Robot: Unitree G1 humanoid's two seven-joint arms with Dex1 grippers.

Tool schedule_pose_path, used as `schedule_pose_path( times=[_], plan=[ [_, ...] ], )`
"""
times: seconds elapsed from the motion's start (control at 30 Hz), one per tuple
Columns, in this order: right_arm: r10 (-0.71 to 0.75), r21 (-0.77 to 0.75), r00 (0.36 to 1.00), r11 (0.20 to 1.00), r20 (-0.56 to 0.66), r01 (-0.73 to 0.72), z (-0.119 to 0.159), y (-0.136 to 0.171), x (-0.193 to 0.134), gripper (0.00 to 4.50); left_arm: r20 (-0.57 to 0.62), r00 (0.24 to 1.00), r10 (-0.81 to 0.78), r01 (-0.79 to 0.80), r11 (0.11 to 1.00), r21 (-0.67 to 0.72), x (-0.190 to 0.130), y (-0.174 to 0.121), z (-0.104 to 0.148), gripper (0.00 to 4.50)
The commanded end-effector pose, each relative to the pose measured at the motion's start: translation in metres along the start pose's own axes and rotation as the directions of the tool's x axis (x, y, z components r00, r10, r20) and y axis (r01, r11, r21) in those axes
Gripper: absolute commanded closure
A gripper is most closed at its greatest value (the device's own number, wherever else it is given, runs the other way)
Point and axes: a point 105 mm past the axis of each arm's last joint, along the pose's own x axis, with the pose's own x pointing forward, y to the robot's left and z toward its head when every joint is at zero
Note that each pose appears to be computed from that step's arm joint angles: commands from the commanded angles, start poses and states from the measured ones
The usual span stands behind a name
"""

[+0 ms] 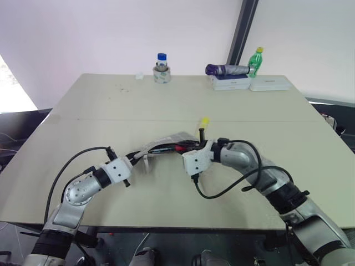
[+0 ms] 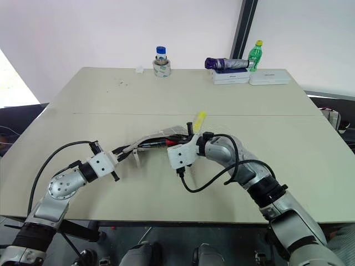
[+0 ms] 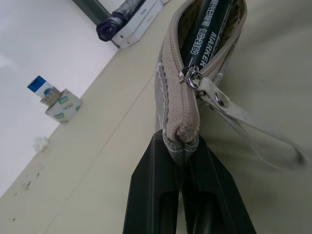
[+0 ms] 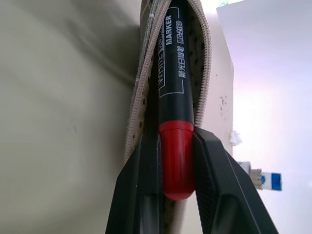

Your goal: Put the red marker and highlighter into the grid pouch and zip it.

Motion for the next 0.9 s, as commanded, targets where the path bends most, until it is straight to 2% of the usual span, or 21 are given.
schedule_pose_path(
  times=[0.03, 0.3, 0.57, 0.73, 0.9],
  plan=[
    [-0.014, -0.039, 0.999, 0.999, 0.036, 0.016, 0.012, -0.008, 0.009, 4.19, 0.099, 0.995, 0.005, -0.008, 0.999, 0.032, 0.003, 0.004, 0.023, 4.50],
    [-0.011, 0.075, 1.000, 0.997, 0.005, 0.010, 0.002, -0.005, 0.010, 4.19, 0.126, 0.992, 0.018, -0.017, 1.000, -0.011, 0.001, 0.002, 0.027, 4.50],
    [-0.021, 0.008, 1.000, 1.000, -0.005, 0.021, 0.000, -0.009, 0.010, 0.16, 0.139, 0.990, 0.016, -0.012, 0.999, -0.032, 0.002, 0.001, 0.030, 4.50],
    [-0.035, 0.012, 0.999, 0.999, -0.015, 0.035, -0.005, -0.022, -0.004, 0.16, 0.115, 0.990, 0.080, -0.070, 0.993, -0.091, -0.001, 0.010, 0.024, 4.50],
    [0.015, 0.061, 0.999, 0.998, 0.042, -0.018, 0.003, -0.027, -0.019, 0.16, 0.096, 0.989, 0.111, -0.100, 0.989, -0.113, -0.005, 0.017, 0.020, 4.50]
  ],
)
